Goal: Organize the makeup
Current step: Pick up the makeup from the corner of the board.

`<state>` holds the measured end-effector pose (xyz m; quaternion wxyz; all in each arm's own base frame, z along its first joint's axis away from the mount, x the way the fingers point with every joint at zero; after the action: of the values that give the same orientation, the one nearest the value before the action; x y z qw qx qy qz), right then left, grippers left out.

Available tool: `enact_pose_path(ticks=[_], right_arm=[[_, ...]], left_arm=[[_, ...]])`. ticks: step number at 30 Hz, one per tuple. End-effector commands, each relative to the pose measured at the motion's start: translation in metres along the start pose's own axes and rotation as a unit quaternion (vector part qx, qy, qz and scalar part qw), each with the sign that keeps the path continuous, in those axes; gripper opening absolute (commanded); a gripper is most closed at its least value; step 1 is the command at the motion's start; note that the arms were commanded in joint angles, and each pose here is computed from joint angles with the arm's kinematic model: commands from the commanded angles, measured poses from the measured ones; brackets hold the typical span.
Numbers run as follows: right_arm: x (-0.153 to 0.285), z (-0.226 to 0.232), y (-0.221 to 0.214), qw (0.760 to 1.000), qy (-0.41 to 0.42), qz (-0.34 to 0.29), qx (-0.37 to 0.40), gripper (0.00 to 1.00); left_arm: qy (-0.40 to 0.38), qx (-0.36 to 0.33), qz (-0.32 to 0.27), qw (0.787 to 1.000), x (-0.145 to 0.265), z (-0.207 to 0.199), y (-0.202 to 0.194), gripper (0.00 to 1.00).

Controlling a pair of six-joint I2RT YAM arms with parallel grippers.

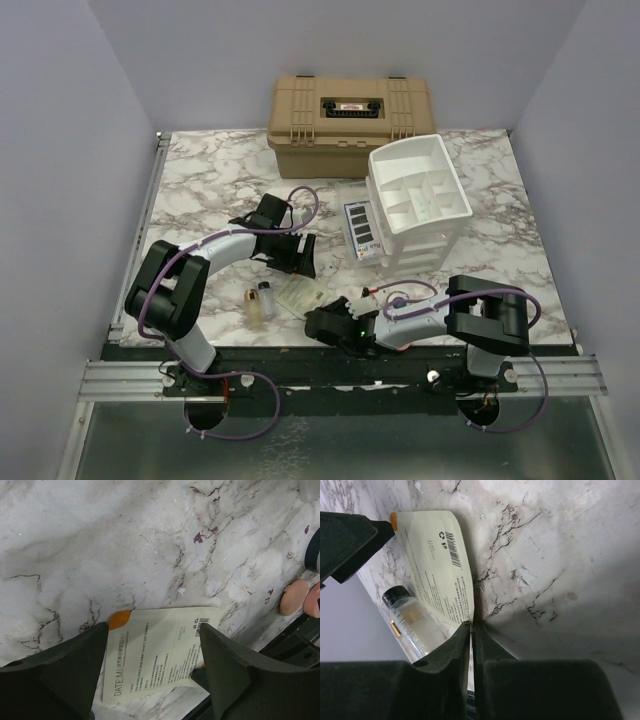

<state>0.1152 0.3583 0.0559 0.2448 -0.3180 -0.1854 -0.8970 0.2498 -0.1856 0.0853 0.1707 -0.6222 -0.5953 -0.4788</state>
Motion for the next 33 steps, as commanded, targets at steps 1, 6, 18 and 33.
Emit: enact_pose_path(ticks=[1, 6, 18, 33], right_arm=[[-0.017, -0.053, 0.025, 0.995, -0.08, -0.055, -0.027, 0.11], [-0.009, -0.033, 0.033, 0.995, -0.044, -0.082, 0.021, 0.01], [0.041, 0.042, 0.055, 0.972, 0.065, -0.122, 0.192, 0.01], [0.121, 0.146, 0.064, 0.902, 0.193, -0.103, 0.372, 0.01]], left_arm=[[0.017, 0.024, 0.07, 0.997, -0.01, 0.01, -0.036, 0.77], [0.024, 0.014, 0.052, 0.998, -0.006, 0.009, -0.028, 0.76], [0.055, 0.002, -0.215, 0.975, 0.088, -0.035, 0.081, 0.9], [0.159, 0.068, -0.398, 0.901, 0.192, -0.014, 0.079, 0.99]])
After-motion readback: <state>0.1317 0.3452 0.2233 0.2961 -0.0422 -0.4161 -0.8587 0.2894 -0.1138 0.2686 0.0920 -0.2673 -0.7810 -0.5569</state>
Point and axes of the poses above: each gripper's point midway between its finger pads, its own x axis back along the fingers, its own z axis along the line the jaws close on, y = z × x, the point moved 6 cm from there along x, back along the fingers, and after that the axes turned 2 degrees about x, right-handed, at the moved point
